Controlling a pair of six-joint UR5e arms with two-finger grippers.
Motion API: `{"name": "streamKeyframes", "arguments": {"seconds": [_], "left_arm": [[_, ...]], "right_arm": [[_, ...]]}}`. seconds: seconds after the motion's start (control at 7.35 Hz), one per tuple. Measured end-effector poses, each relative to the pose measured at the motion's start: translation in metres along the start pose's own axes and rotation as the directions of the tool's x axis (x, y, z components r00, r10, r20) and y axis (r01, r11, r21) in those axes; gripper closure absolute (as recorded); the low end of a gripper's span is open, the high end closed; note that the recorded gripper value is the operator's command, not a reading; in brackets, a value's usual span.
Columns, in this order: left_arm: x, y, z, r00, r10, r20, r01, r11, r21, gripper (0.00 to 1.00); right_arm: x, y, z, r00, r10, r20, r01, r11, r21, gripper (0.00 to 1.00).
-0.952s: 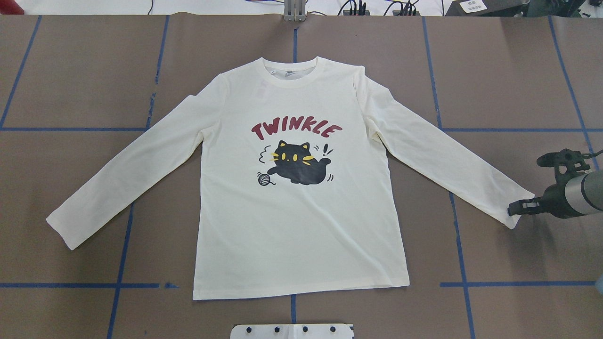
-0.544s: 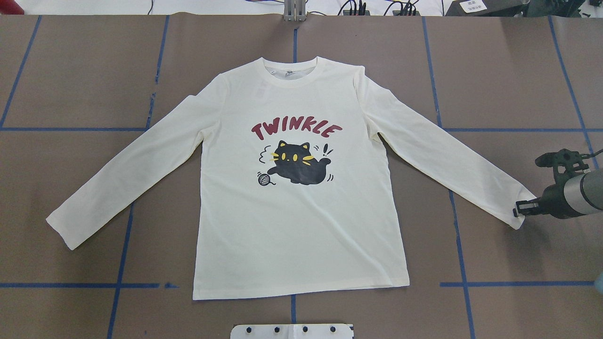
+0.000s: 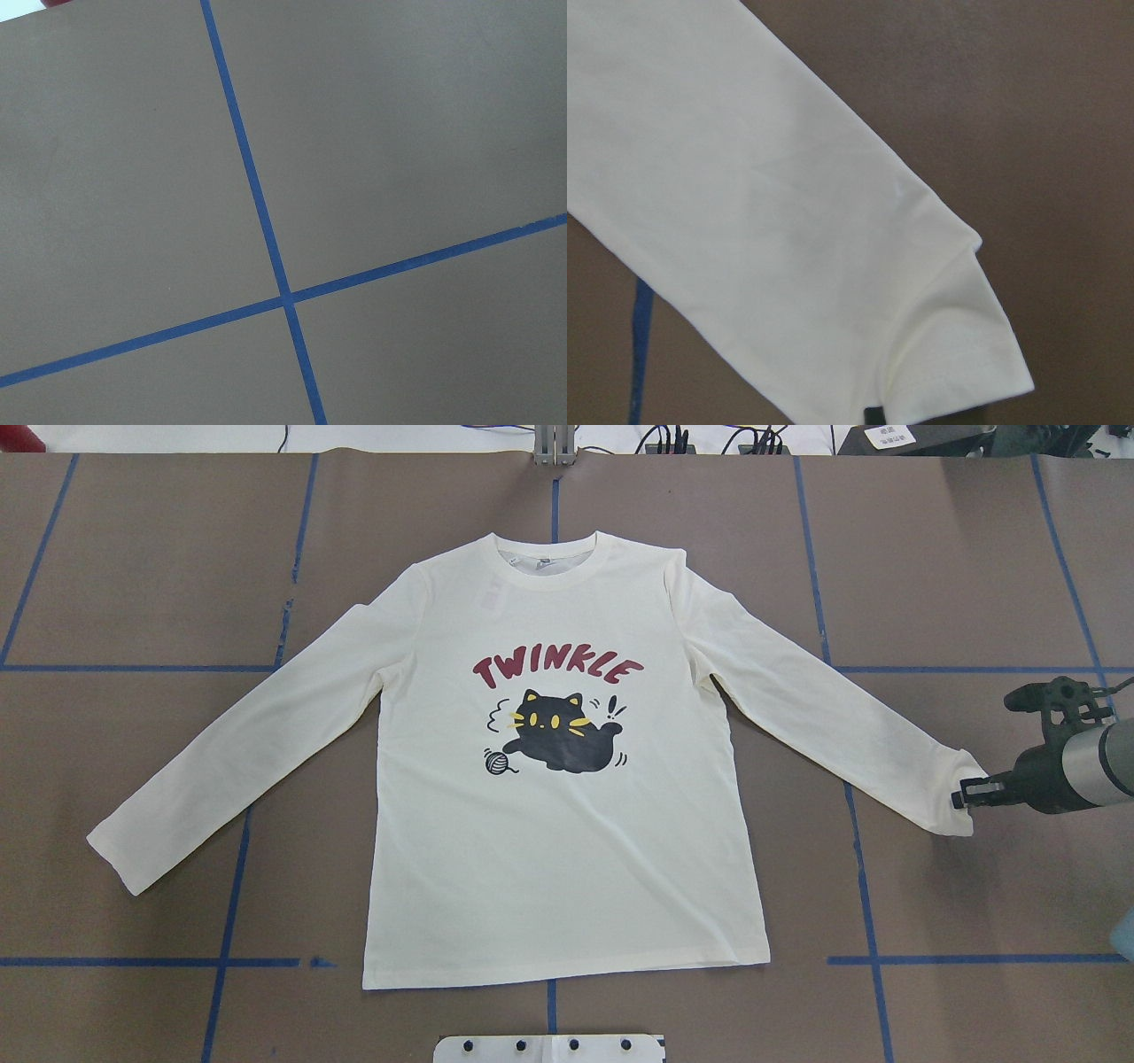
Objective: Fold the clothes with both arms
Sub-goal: 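Carry the sleeve cuff across the shirt toward the far shoulder with right gripper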
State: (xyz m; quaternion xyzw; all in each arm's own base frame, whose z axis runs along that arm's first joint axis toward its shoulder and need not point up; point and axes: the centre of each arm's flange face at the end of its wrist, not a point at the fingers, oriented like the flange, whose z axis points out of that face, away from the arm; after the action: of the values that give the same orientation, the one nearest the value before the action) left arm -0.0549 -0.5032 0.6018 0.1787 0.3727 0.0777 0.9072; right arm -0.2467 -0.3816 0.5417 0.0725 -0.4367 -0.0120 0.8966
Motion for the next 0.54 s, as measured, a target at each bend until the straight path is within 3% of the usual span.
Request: {"name": "streamKeyframes", "arguments": {"seconds": [0.27,0.54], "left_arm": [[-0.001,0.001,0.001,1.0,0.001,0.0,-0.001,1.0,-0.002,0.0],[-0.003,0.002,0.003,1.0,0.001,0.0,-0.001,1.0,-0.004,0.0]], "right_arm": [[-0.065,-0.049,-0.007,0.995,0.017,0.096,-0.022,0.998,0.054,1.0],[-0.167,-0.128,-0.009,0.976,0.053,0.212,-0.078,0.991,0.11,1.0]]}}
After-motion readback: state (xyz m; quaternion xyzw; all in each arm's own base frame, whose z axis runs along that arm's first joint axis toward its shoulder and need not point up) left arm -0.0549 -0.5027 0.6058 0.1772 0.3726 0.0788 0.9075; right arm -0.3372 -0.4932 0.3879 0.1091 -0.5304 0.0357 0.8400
